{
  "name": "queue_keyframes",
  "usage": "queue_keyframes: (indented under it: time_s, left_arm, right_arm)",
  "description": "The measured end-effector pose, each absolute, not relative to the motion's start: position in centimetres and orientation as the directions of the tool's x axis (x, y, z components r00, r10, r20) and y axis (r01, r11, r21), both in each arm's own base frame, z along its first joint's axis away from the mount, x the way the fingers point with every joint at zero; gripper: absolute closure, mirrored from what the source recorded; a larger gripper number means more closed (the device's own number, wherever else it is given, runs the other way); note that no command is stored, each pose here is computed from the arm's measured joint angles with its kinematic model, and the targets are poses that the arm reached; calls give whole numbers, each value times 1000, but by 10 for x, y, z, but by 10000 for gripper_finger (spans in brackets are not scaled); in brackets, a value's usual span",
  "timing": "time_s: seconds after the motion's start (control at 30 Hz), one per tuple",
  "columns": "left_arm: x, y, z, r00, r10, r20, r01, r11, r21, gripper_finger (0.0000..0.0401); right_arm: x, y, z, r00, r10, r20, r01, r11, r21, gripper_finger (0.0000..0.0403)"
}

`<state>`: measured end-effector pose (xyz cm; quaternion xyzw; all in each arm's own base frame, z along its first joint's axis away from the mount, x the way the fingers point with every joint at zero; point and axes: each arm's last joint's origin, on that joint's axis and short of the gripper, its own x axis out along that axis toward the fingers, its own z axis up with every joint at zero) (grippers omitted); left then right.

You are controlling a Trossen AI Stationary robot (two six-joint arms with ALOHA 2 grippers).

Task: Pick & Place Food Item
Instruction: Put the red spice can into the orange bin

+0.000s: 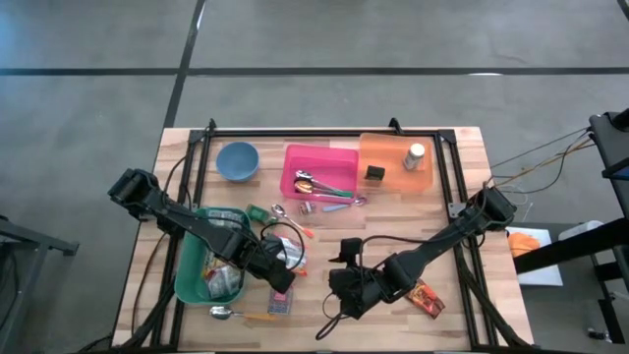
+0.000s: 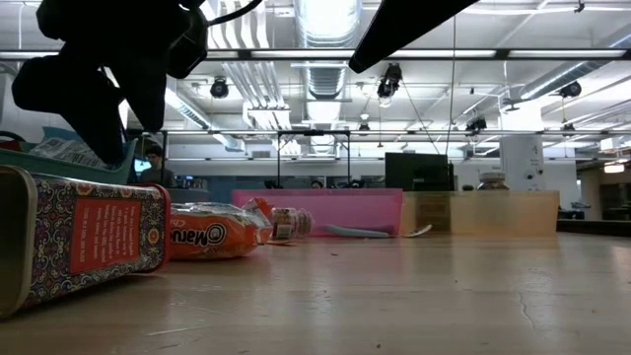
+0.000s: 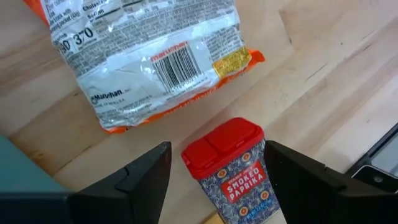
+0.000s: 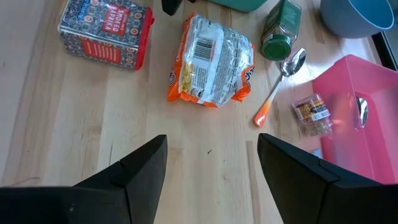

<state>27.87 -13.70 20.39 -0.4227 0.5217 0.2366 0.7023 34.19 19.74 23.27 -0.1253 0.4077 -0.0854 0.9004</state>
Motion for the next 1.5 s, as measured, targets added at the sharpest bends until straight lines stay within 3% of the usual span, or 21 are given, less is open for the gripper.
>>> queue_keyframes:
  time_s: [0.33,0.5,0.73,1.0,1.2,1.5]
  left_arm:
    - [279,-137,204,349,-108,-931,-771,532,-351,143]
    - [284,-138,207,409,-99,-907,-754,523,-397,143]
    - [290,-143,213,432,-208,-878,-760,440,-478,143]
    - [291,-148,225,398,-305,-865,-685,528,-502,143]
    - [290,-145,224,408,-238,-882,-755,456,-472,143]
    - [284,-142,220,355,-161,-921,-884,264,-386,143]
  right_arm:
    - [343,198,233,661,-251,-707,55,956,-287,155]
    - [343,198,233,663,-250,-706,56,957,-286,155]
    - [343,198,234,663,-250,-705,57,957,-285,155]
    - [343,198,233,664,-249,-705,57,957,-284,155]
    - [343,198,234,665,-248,-704,57,957,-284,155]
    - [343,198,234,665,-248,-704,57,957,-284,155]
